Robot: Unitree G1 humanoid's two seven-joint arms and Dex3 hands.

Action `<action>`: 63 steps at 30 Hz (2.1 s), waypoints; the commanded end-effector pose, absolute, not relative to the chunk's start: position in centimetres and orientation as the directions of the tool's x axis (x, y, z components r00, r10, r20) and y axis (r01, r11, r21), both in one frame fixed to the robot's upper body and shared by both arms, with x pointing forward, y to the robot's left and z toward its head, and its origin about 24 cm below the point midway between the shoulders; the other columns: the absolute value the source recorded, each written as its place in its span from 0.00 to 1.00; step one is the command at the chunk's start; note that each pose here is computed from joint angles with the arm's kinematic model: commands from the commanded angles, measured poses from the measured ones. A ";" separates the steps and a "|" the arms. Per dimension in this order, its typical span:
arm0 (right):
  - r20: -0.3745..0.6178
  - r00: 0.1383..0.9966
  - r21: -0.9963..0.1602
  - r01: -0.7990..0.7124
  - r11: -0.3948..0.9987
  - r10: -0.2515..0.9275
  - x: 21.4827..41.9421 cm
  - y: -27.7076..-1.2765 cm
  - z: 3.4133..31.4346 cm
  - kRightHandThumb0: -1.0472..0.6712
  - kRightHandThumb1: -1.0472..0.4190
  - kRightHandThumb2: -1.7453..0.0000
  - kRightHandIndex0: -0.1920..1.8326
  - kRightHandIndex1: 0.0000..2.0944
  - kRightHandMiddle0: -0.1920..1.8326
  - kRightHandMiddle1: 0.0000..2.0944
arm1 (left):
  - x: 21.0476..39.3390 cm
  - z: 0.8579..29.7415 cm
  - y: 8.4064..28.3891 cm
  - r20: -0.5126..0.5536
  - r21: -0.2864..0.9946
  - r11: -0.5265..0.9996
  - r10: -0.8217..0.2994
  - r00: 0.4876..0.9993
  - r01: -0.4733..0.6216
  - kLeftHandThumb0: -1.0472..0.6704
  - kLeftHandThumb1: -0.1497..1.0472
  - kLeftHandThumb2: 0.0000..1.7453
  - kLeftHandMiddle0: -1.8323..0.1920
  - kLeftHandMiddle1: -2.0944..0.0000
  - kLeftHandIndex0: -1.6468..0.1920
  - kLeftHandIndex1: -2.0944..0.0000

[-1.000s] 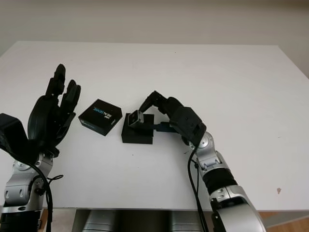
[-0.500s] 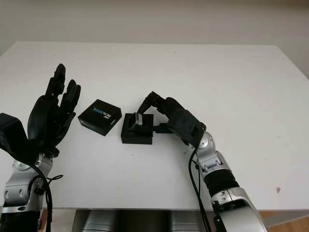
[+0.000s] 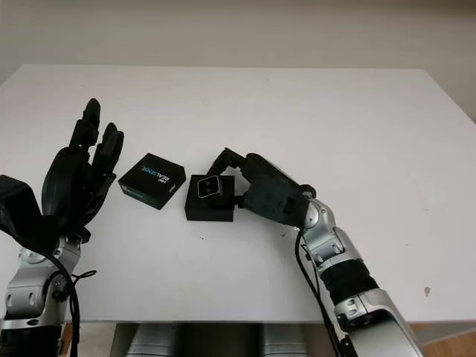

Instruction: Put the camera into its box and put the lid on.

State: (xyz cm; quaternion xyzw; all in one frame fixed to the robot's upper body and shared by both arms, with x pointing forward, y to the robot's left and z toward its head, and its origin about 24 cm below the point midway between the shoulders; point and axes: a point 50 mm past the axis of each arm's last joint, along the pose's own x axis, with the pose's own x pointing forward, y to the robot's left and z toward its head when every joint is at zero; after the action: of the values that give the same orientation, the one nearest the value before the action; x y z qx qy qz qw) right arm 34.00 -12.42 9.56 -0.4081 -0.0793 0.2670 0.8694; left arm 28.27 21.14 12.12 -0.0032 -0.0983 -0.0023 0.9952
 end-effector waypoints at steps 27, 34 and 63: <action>0.182 0.855 -0.845 -0.117 0.522 0.486 31.4 -12.7 14.3 0.27 0.07 0.97 0.04 0.02 0.13 0.04 | 28.1 12.4 21.3 0.199 -0.001 1.000 -0.009 0.980 0.010 0.21 1.00 0.13 0.96 0.98 0.97 0.97; 0.231 0.876 -0.881 0.003 0.473 0.424 31.2 -13.0 14.3 0.23 0.10 0.98 0.13 0.06 0.23 0.08 | 28.2 12.4 21.2 0.198 0.001 1.000 -0.006 0.980 0.006 0.21 1.00 0.13 0.95 0.97 0.96 0.97; 0.124 0.884 -0.970 0.014 0.241 0.451 30.6 -11.3 14.7 0.13 0.08 0.97 0.22 0.04 0.34 0.09 | 28.5 12.5 20.3 0.201 -0.006 1.000 -0.026 0.979 0.027 0.21 1.00 0.15 0.97 0.97 0.98 0.98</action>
State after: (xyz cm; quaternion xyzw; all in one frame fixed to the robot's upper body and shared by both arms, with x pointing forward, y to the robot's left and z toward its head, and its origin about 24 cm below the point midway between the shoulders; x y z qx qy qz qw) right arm 30.65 -11.56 14.36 -0.6016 -0.1810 0.1502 0.7634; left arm 28.37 20.58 11.86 -0.0048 -0.0868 -0.0089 0.9962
